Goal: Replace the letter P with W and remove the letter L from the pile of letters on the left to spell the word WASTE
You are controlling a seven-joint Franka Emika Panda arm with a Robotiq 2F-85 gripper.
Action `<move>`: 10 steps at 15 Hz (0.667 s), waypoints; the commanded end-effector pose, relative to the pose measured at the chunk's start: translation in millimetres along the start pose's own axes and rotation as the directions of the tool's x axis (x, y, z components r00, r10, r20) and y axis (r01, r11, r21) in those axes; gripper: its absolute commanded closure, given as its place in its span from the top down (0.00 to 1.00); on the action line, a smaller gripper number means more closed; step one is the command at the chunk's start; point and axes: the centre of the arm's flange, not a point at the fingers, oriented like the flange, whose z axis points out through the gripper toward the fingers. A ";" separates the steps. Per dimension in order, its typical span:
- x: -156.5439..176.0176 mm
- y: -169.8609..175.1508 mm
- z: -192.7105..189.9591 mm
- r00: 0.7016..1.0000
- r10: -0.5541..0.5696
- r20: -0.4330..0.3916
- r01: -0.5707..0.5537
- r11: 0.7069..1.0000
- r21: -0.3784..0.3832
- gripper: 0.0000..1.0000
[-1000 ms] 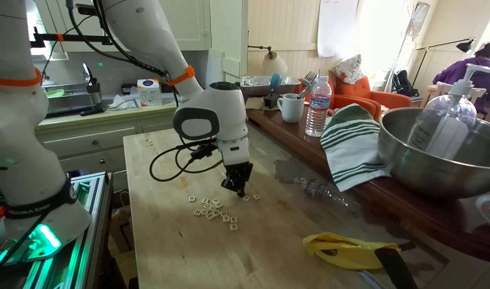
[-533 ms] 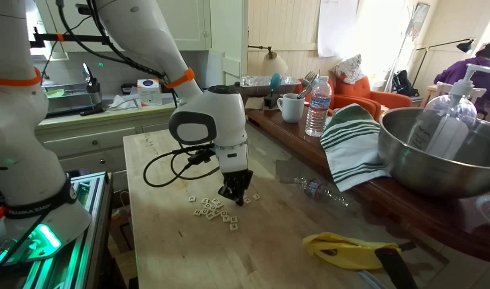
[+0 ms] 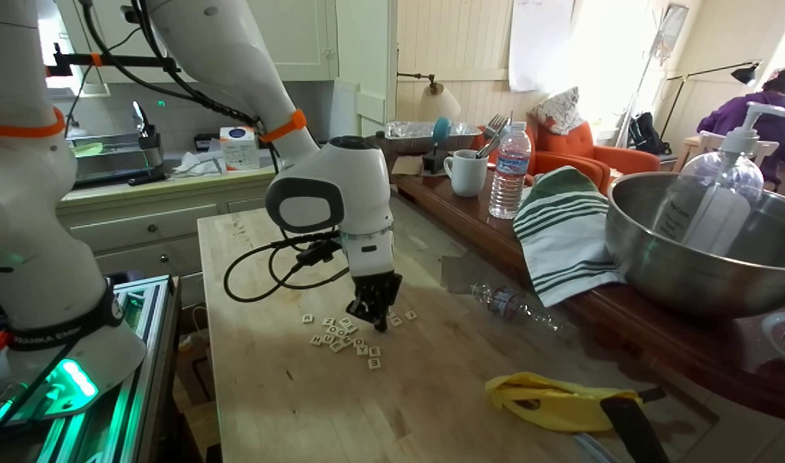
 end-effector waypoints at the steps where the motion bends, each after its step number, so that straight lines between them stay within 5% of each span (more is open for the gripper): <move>1: -20.5 1.0 -24.0 0.999 -0.036 -0.025 0.036 0.999 0.005 0.00; 10: -19.5 -19.7 -26.6 0.993 -0.079 -0.083 0.084 0.995 0.059 0.00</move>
